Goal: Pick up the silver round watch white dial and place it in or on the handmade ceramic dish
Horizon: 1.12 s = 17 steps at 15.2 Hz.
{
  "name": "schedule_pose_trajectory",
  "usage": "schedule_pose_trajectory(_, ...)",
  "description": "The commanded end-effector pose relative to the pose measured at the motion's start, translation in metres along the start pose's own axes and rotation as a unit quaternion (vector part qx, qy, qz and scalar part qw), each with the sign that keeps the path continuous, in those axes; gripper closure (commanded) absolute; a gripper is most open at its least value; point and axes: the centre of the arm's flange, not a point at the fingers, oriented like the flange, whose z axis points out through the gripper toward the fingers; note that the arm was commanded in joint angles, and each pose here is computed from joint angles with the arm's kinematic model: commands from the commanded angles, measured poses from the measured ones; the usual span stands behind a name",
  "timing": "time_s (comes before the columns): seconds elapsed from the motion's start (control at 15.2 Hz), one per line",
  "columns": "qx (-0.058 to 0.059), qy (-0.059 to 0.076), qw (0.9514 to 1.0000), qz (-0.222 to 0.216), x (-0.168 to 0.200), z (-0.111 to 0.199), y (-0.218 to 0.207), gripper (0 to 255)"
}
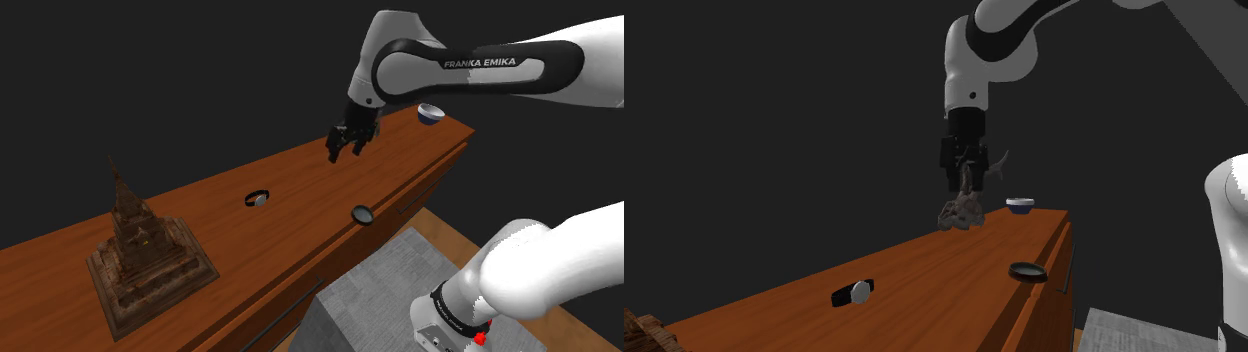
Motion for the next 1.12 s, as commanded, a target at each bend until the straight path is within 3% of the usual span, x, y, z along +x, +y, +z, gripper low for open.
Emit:
schedule_pose_trajectory(0.0, 0.012, -0.007, 0.9999, -0.002, 0.018, 0.015, -0.013, 0)
schedule_pose_trajectory(0.92, 0.094, -0.052, 0.9940, -0.020, 0.126, 0.106, -0.122, 0)
schedule_pose_trajectory(1.06, 0.095, -0.052, 0.9940, -0.020, 0.126, 0.111, -0.123, 0)
